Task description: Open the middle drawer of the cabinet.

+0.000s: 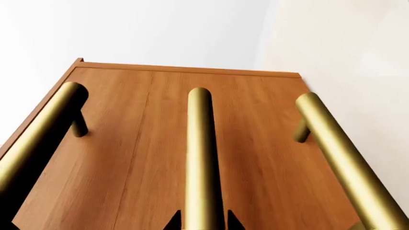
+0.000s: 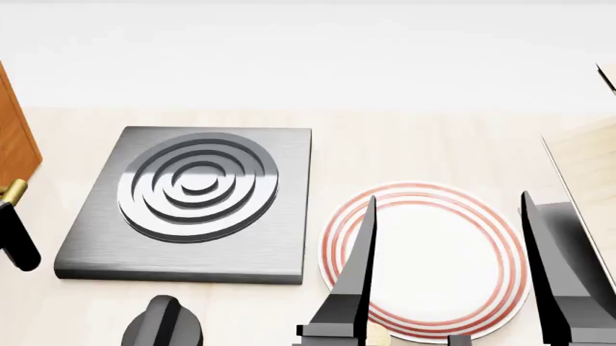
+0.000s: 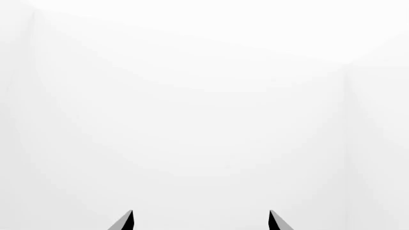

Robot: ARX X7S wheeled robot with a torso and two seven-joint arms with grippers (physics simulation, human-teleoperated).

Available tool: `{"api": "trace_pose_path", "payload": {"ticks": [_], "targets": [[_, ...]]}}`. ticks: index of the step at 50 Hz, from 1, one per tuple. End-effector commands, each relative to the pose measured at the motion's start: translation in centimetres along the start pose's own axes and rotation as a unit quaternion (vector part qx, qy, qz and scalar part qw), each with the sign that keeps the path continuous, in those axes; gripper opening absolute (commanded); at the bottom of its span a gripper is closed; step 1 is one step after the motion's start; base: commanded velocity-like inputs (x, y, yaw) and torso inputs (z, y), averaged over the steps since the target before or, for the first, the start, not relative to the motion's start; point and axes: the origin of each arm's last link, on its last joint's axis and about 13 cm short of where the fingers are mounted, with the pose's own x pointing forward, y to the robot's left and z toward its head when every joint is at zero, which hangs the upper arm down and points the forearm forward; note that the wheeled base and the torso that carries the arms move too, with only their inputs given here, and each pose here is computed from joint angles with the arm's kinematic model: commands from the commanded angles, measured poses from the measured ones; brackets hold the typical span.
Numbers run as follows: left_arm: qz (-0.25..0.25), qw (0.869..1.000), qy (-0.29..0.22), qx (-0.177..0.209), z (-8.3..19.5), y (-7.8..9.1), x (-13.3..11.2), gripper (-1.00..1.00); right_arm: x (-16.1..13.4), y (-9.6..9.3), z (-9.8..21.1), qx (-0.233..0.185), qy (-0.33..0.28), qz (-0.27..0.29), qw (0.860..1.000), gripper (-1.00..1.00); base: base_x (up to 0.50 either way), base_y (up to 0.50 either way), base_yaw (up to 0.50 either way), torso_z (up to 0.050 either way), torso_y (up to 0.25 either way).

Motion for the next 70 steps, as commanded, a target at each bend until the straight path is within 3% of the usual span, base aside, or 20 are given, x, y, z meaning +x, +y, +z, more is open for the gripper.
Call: {"api": "trace_pose_path", "payload": {"ticks": [1,16,37,52,70], "targets": [[-0.024,1.0,-0.014,-0.011,0.5,-0.3,0.1,-1.0,0.0,-0.2,0.1,-0.005,0.001,-0.006,1.0,1.0,0.0,0.0,0.0,0.0,0.0],[-0.007,1.0,-0.022,-0.009,1.2,0.3,0.1,-1.0,0.1,-0.2,0.0,-0.005,0.002,-0.005,1.0,1.0,0.0,0.0,0.0,0.0,0.0],[0.042,0.996,-0.074,-0.007,5.1,4.3,0.6,-1.0,0.0,-0.2,0.1,-0.004,0.001,-0.004,1.0,1.0,0.0,0.0,0.0,0.0,0.001],[0.061,0.992,-0.113,0.001,8.2,6.2,1.2,-1.0,0.0,-0.2,0.1,-0.004,0.001,-0.003,1.0,1.0,0.01,0.0,-0.01,0.0,0.002],[0.078,0.982,-0.171,0.001,11.9,8.1,-0.3,-1.0,0.0,-0.2,0.3,-0.003,-0.001,-0.003,1.0,1.0,0.01,0.0,-0.01,0.001,0.002]]}}
